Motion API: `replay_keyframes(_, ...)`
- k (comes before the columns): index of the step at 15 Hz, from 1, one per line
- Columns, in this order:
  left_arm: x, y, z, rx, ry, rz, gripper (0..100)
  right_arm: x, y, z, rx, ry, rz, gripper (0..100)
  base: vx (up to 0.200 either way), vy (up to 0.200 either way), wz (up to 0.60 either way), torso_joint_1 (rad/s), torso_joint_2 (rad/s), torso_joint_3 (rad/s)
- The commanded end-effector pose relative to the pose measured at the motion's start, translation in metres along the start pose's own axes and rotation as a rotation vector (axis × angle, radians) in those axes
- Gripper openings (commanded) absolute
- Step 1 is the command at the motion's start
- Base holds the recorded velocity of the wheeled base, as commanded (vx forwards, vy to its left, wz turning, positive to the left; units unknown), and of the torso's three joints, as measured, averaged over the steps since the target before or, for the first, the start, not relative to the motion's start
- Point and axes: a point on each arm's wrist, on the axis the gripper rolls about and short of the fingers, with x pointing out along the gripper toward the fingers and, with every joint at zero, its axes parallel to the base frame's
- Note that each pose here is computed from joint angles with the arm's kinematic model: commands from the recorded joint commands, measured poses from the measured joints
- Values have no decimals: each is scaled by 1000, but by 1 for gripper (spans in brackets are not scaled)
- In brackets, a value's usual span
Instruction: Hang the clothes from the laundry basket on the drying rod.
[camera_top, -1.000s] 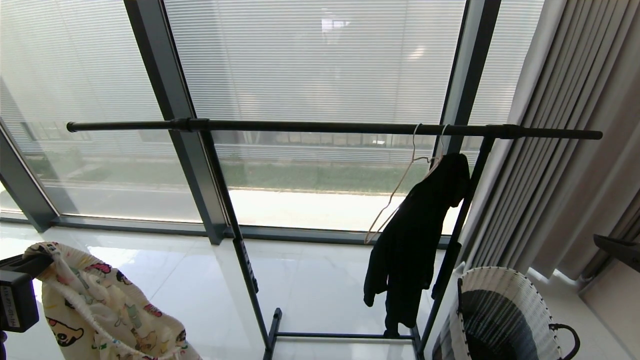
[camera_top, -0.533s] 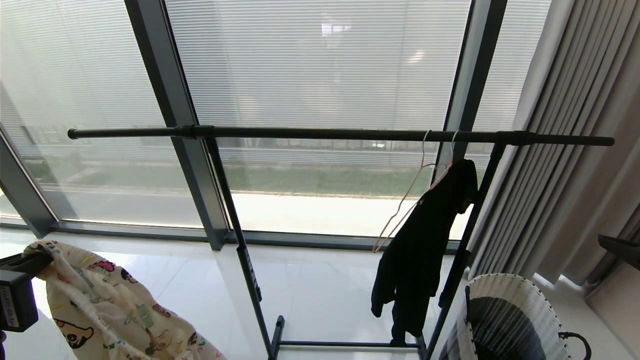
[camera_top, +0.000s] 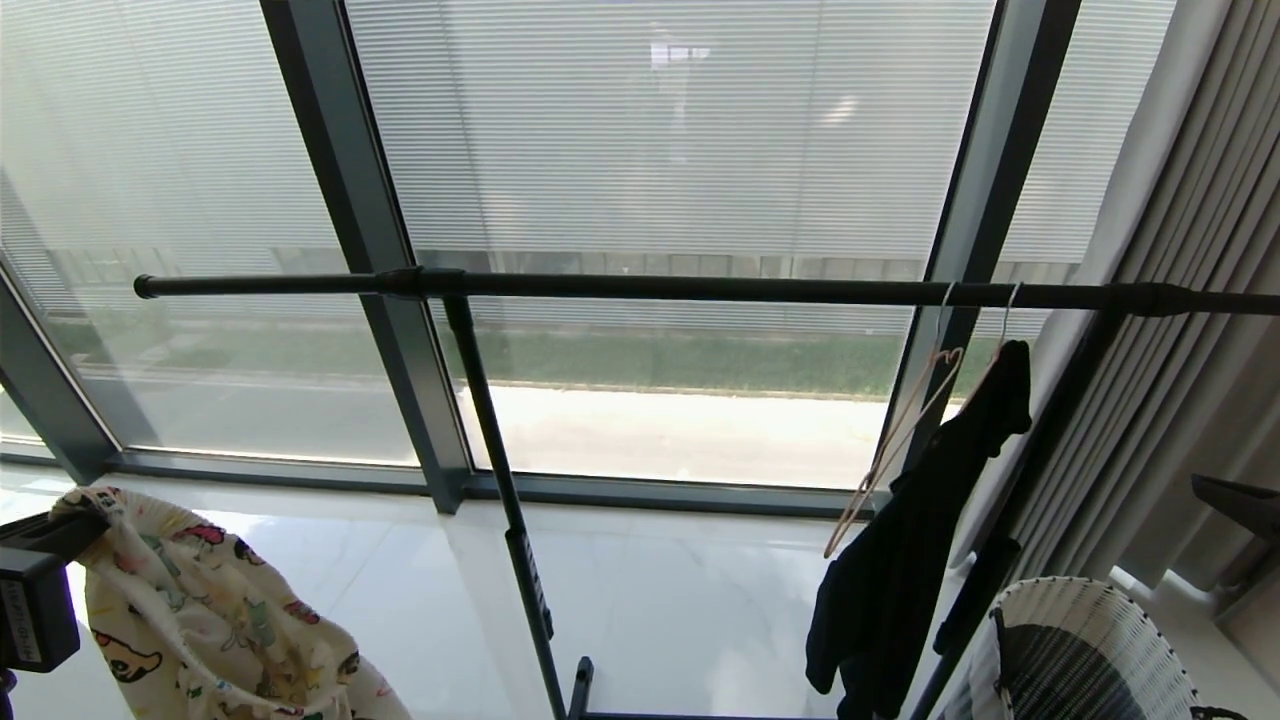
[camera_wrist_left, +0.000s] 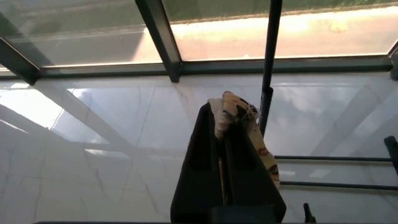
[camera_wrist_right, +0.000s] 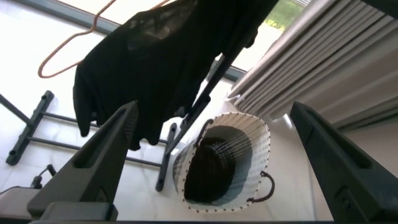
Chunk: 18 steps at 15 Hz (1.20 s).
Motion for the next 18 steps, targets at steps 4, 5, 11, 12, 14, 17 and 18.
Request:
replay_keyframes(4, 1, 0, 1, 2, -21, 4, 0, 2, 5, -1, 11, -63, 154, 100, 0, 0, 0, 0, 0, 0)
replay_keyframes(5, 1, 0, 1, 0, -21, 4, 0, 4, 6, -1, 18, -88, 190, 100, 200, 0, 0, 2, 7, 7)
replay_keyframes(11, 0, 0, 1, 26, -23, 2, 0, 24, 10, -2, 23, -125, 228, 100, 200, 0, 0, 3, 2, 5)
replay_keyframes(12, 0, 0, 1, 26, -23, 2, 0, 24, 10, -2, 23, -125, 228, 100, 200, 0, 0, 2, -2, 2)
replay_keyframes(14, 0, 0, 1, 24, -27, 1, 0, 25, 13, -1, 18, -122, 252, 100, 100, 0, 0, 1, 1, -4)
replay_keyframes(17, -3, 0, 1, 24, -39, 2, 0, 28, 32, 0, 0, -111, 374, 100, 0, 0, 0, 0, 0, 0)
replay_keyframes(18, -4, 0, 1, 24, -43, 3, 0, 31, 41, -1, -7, -91, 425, 100, 0, 0, 0, 0, 0, 0)
